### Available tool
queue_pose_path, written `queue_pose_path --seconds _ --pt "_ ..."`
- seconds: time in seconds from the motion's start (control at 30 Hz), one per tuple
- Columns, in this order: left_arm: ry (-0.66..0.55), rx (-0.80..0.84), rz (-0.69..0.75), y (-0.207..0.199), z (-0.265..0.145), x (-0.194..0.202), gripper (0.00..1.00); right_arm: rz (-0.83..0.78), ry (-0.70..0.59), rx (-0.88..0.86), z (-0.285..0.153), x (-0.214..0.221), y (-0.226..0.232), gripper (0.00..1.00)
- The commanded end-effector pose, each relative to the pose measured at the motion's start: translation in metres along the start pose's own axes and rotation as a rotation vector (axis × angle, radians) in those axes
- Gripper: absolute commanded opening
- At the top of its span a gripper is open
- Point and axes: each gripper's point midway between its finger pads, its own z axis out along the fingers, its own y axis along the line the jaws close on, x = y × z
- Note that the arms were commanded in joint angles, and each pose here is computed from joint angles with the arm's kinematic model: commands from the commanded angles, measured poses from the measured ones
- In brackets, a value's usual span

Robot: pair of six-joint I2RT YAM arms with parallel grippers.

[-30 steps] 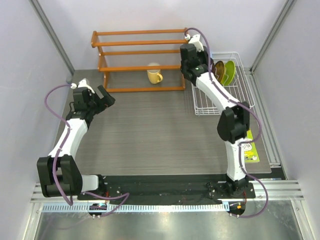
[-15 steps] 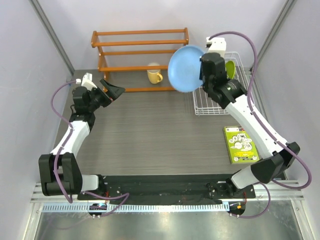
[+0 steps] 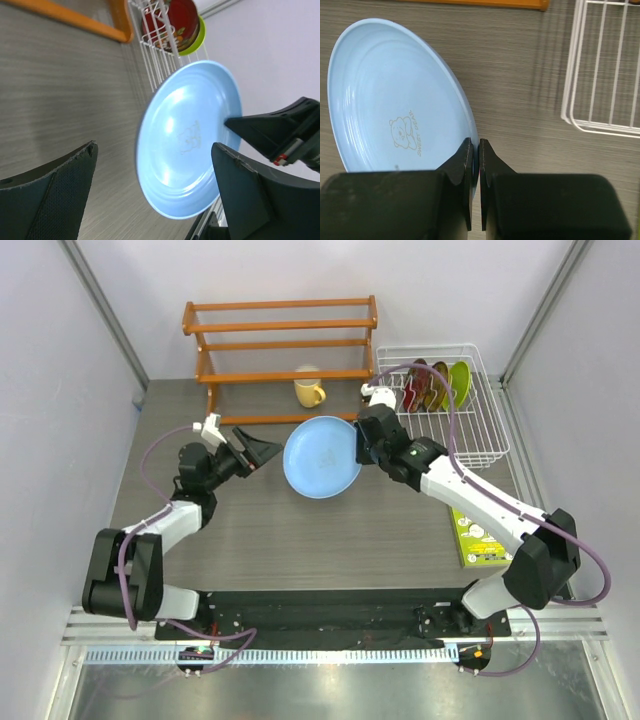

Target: Unload the plates from the dish rack

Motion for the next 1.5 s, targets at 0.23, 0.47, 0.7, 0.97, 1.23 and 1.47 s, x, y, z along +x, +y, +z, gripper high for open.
queue_pose_path --seconds 0.23,0.47,0.7,0.97,1.23,1.47 --pt "-0.033 0.095 0.009 -0.009 0.009 0.005 0.83 0.142 -0.049 -0.207 0.006 -0.011 0.053 0.01" --pt "-0.004 0.068 -0.022 0.006 0.012 0.017 0.36 0.175 -0.056 -0.258 0.004 -0.012 0.062 0.01" --pt "0.015 -0.003 -0.029 0.027 0.009 0.029 0.00 0.166 -0.069 -0.229 0.006 -0.013 0.057 0.21" --pt "0.033 -0.349 0.074 0.073 -0.017 0.028 0.00 0.092 -0.104 -0.021 0.006 -0.013 0.010 0.61" --pt "0.049 -0.565 0.165 0.102 -0.042 0.022 0.00 0.052 -0.090 0.085 0.011 -0.003 -0.020 0.64" --pt "0.144 -0.777 0.188 0.142 -0.066 0.036 0.00 0.044 -0.096 0.170 0.013 -0.005 -0.047 0.72"
